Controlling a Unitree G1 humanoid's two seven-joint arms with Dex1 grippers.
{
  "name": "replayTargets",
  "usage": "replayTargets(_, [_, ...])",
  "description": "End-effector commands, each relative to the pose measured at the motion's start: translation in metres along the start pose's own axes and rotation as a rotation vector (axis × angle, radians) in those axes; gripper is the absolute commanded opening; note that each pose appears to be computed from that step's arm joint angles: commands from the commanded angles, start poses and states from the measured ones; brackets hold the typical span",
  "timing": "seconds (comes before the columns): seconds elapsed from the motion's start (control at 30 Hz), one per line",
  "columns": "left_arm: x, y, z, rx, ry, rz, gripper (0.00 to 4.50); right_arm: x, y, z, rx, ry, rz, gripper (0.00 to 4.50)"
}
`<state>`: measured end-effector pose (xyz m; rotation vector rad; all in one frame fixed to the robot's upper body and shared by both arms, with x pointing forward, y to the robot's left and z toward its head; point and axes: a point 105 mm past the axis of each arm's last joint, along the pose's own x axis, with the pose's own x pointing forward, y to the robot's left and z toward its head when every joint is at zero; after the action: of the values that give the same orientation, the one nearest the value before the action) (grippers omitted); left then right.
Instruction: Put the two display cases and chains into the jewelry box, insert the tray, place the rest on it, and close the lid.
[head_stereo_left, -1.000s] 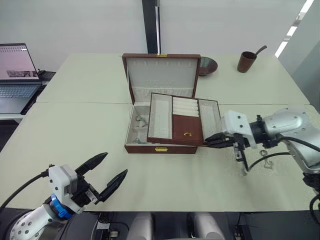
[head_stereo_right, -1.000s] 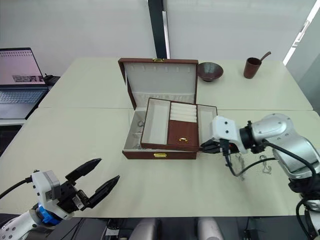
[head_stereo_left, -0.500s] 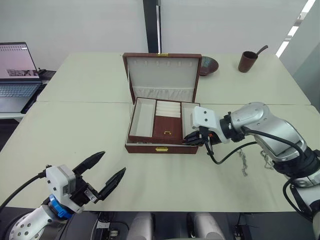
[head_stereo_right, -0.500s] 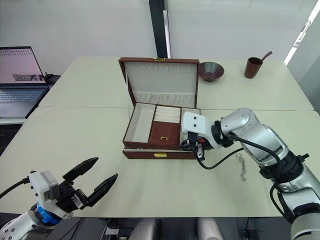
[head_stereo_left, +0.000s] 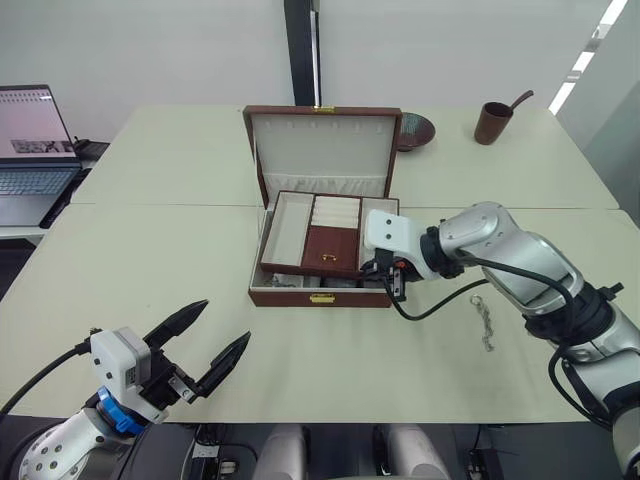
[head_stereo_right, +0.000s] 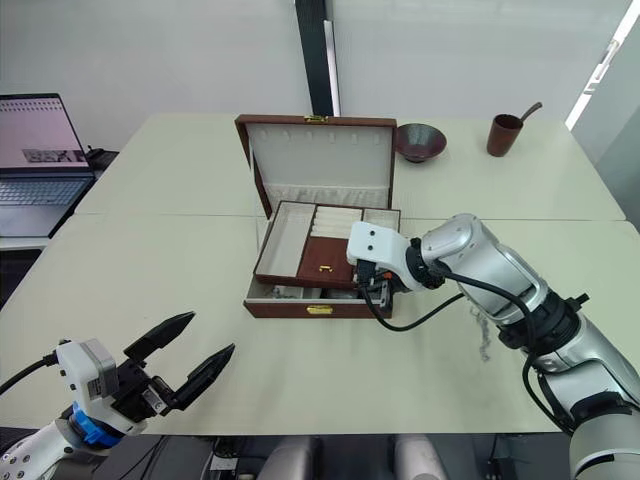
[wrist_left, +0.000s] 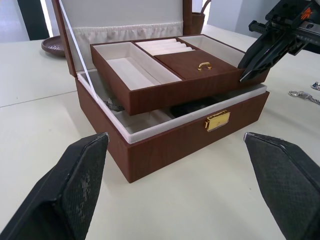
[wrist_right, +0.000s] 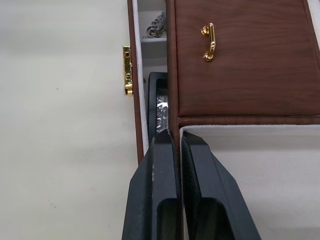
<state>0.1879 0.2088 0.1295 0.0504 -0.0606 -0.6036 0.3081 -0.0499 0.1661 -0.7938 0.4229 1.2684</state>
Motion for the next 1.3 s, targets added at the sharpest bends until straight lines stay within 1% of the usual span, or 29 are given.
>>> replayTargets(0.03, [0.002, -0.004, 0.008, 0.031, -0.026, -0.008, 4.5, -0.005, 0.001, 0.016, -0.097, -0.027, 0.004, 0.01])
replayTargets(0.33, [0.003, -0.006, 0.008, 0.03, -0.025, 0.0, 4.5, -0.001, 0.004, 0.013, -0.111, -0.013, 0.029, 0.01])
replayTargets(0.83, [0.007, -0.009, 0.01, 0.029, -0.028, 0.008, 4.5, 0.006, 0.009, 0.02, -0.129, -0.025, 0.065, 0.01])
replayTargets(1.3, [0.011, -0.01, 0.012, 0.034, -0.025, 0.016, 4.5, 0.011, 0.005, 0.018, -0.116, -0.023, 0.071, 0.01])
